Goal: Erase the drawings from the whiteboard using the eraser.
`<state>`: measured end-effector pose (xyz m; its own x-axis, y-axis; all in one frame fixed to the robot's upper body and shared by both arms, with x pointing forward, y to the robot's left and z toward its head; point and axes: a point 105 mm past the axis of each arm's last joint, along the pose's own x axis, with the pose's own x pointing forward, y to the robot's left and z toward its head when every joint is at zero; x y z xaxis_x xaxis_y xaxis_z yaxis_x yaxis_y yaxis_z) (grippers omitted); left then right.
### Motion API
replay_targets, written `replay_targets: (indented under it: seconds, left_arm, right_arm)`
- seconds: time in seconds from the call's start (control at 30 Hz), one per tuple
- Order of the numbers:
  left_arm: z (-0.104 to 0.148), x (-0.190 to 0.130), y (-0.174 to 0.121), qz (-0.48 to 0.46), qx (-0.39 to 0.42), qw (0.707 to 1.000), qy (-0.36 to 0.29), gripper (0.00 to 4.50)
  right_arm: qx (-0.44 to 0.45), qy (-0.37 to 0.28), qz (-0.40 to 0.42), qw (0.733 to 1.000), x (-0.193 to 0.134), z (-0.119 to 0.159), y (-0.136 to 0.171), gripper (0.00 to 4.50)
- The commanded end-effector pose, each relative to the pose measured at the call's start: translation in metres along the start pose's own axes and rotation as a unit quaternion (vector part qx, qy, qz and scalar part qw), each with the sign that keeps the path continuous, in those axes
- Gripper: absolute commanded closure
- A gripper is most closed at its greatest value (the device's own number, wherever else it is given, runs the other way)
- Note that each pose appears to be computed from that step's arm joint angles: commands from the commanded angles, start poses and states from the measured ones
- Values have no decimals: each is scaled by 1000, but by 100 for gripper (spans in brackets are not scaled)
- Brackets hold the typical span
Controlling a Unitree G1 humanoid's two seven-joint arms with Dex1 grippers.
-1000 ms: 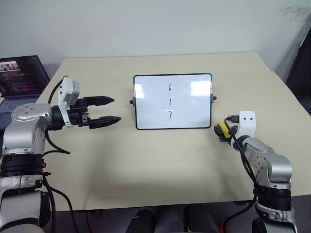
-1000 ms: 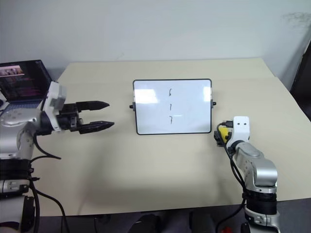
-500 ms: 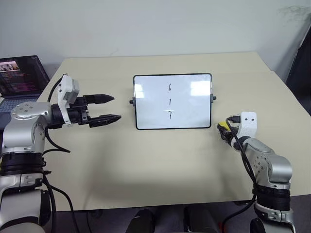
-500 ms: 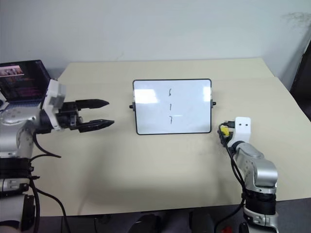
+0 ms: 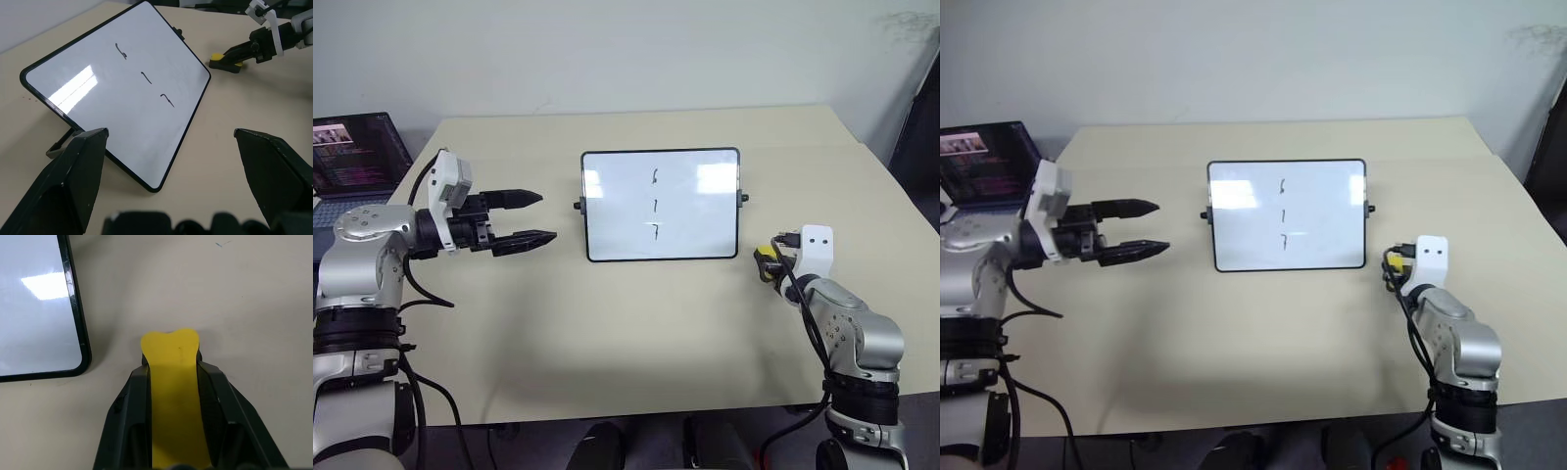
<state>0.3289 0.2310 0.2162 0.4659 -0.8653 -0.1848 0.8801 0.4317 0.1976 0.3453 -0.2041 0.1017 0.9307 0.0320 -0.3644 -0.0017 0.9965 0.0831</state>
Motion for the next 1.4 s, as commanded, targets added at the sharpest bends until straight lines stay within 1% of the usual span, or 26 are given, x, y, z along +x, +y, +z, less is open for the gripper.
replay_targets:
  seconds: [0.03,0.17,0.27,0.37,0.43,0.53,0.87,1.17,1.27,1.4]
  left_arm:
    - [14,-10,3,15,28,999,-6,0]
    - [13,-7,2,11,28,1000,-5,0]
    - [13,-6,3,10,29,1000,-7,0]
    - [14,-5,3,9,29,1000,-8,0]
    - [13,-4,3,8,29,1000,-9,0]
    - [13,-3,4,9,28,1000,-11,0]
    - [10,-1,3,10,30,999,-6,0]
    - [12,2,7,33,47,998,-19,0]
    - [11,3,6,31,48,998,-20,0]
    - [12,4,6,32,50,998,-21,0]
  right_arm:
    - [-38,-68,17,997,-3,38,11,354]
    - [-96,-160,52,981,-8,86,37,354]
    - [-123,-207,70,968,-12,108,52,354]
    - [-147,-246,91,954,-14,125,68,354]
    - [-153,-258,97,949,-13,130,74,354]
    - [-168,-284,120,936,-7,142,93,354]
    - [-180,-326,168,913,5,160,133,354]
    - [-185,-349,197,897,12,169,160,354]
    - [-192,-354,209,891,14,169,171,354]
    - [-214,-349,233,882,17,161,191,354]
